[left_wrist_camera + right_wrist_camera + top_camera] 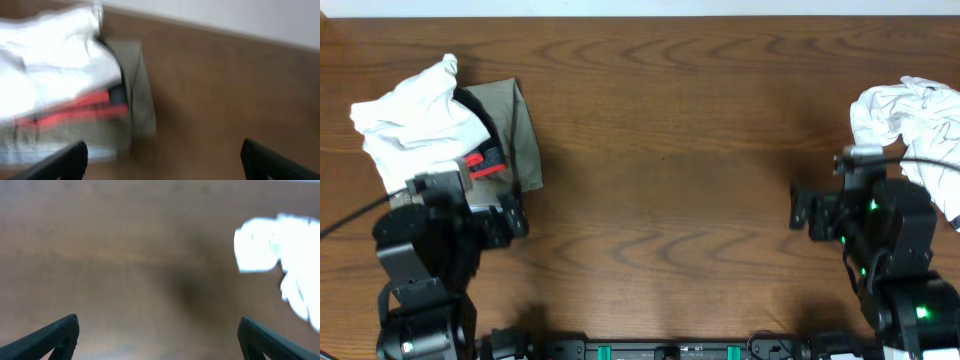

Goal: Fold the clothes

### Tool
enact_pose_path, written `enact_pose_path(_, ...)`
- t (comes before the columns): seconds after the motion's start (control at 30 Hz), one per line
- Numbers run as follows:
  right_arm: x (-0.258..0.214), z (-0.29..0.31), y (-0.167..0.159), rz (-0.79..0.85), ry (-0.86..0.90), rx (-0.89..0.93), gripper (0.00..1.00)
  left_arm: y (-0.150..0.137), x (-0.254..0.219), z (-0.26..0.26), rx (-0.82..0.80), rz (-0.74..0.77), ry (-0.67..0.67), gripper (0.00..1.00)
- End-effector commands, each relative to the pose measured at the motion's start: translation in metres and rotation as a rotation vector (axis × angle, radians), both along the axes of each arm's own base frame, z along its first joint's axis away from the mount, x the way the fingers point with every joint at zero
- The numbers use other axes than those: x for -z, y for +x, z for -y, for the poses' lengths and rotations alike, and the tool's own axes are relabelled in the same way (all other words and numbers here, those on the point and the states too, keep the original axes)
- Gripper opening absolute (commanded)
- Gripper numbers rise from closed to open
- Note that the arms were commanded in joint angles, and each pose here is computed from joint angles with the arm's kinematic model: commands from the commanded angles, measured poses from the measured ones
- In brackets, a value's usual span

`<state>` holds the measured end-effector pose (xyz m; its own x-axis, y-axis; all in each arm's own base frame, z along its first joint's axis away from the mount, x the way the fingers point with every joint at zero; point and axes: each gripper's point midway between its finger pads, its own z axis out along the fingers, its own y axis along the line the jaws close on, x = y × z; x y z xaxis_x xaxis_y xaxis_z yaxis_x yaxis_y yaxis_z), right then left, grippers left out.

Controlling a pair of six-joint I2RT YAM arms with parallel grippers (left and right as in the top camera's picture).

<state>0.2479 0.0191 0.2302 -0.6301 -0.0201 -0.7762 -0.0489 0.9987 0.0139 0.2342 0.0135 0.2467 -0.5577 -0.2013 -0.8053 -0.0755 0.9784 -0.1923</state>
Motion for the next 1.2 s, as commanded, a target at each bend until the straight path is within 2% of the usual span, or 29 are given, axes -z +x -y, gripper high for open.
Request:
enact_pose_path(0.0,0.016,0.003,-0.015,-0.070,-0.027,-0.001,0.99,-0.013,0.011,0.005,0.003,-0.058,-0.028,0.98)
enact_pose_path(0.2,0.046,0.006,-0.047,-0.253,-0.046,-0.003,0.99,-0.036,0.038,0.010,0.002,-0.205,-0.063,0.98)
enact_pose_path(0.43,0.055,0.008,-0.060,-0.318,-0.053,-0.003,0.99,-0.038,0.040,0.011,0.001,-0.217,-0.066,0.98)
enact_pose_path(0.93,0.051,0.008,-0.061,-0.295,-0.050,-0.001,0.99,-0.038,0.040,0.011,0.001,-0.217,-0.066,0.98)
enact_pose_path(1.17,0.017,0.010,-0.079,-0.081,-0.028,0.003,0.99,-0.038,0.040,0.011,0.001,-0.217,-0.066,0.98)
